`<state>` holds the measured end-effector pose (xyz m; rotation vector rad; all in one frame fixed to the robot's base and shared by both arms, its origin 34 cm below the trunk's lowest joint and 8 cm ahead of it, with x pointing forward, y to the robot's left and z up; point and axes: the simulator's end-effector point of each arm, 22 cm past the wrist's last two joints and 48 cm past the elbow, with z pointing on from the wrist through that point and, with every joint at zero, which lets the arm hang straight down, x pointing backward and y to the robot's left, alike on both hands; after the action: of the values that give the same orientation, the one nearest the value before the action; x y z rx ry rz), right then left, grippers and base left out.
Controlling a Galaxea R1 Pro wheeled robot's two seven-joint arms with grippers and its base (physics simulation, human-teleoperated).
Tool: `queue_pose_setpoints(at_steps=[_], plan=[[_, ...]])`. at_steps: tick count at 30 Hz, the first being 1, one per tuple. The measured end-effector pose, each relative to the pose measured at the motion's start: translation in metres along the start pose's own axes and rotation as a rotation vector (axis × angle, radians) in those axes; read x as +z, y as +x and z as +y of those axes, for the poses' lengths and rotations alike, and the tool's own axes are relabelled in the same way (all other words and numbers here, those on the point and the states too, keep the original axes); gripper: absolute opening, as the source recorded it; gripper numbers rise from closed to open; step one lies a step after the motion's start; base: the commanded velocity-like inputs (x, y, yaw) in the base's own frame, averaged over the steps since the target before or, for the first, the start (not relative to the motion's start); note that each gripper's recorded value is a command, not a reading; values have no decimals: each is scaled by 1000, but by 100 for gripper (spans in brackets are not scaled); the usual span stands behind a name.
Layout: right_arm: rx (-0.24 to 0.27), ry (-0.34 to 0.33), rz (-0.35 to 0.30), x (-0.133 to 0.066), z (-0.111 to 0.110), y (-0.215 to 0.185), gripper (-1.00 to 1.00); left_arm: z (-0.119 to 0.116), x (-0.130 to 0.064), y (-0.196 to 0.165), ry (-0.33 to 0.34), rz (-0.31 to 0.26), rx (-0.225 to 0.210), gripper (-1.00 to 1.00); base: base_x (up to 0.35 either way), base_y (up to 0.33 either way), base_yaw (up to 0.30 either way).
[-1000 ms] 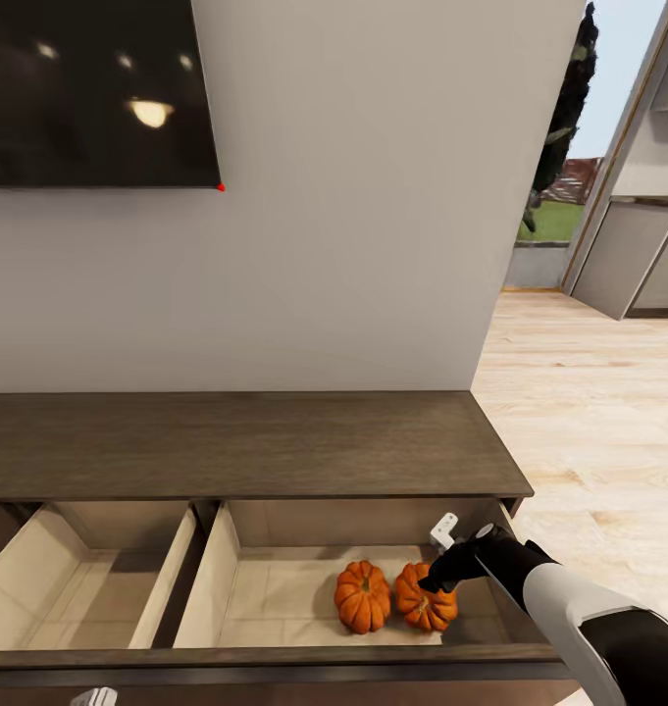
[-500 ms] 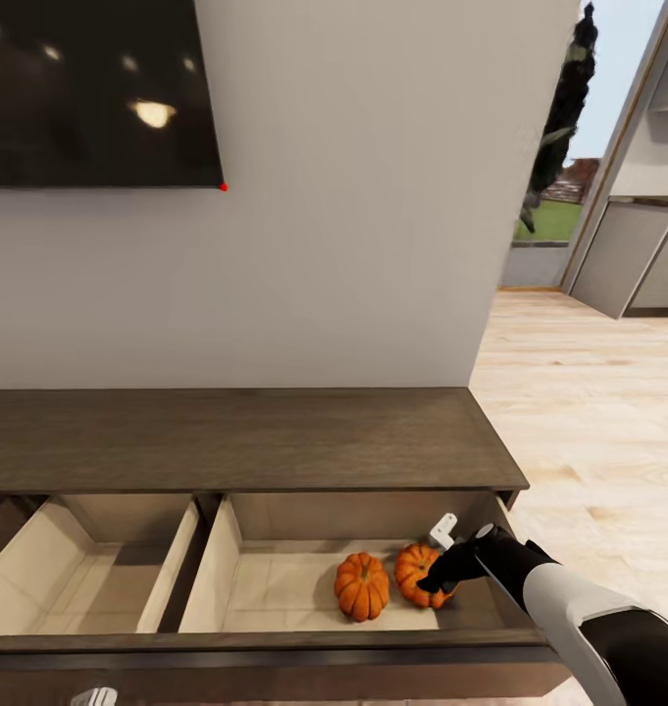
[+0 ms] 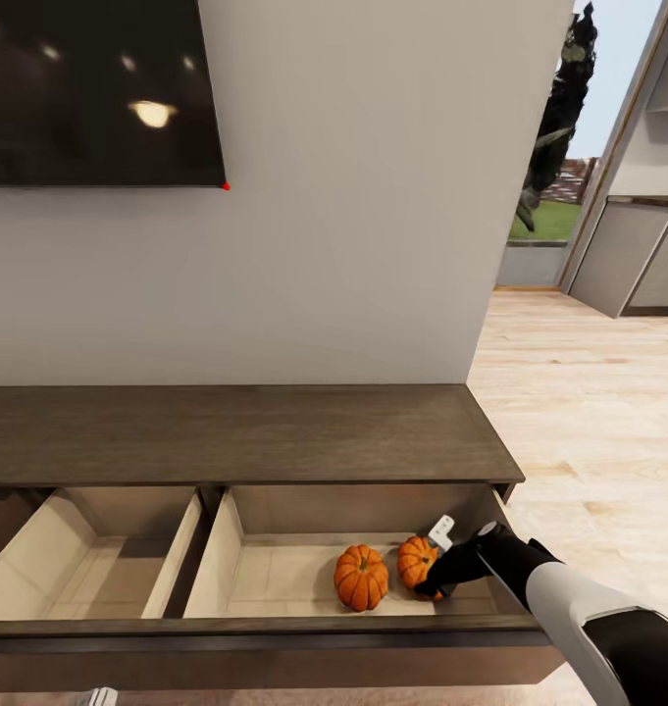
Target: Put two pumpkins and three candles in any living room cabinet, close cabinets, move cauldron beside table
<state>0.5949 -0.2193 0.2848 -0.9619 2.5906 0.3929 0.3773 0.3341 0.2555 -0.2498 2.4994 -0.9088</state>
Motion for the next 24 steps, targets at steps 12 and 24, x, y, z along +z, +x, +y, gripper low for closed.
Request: queue_pose_setpoints(at_steps=[12,24], plan=[[48,-168,-51,-49,-7,-14,100,0,0,0,-1,0,0,100,0,0,0],[107,-265,-156,-106,-28,-30,100,0,1,0,0,0,-1,100,0,0,0]])
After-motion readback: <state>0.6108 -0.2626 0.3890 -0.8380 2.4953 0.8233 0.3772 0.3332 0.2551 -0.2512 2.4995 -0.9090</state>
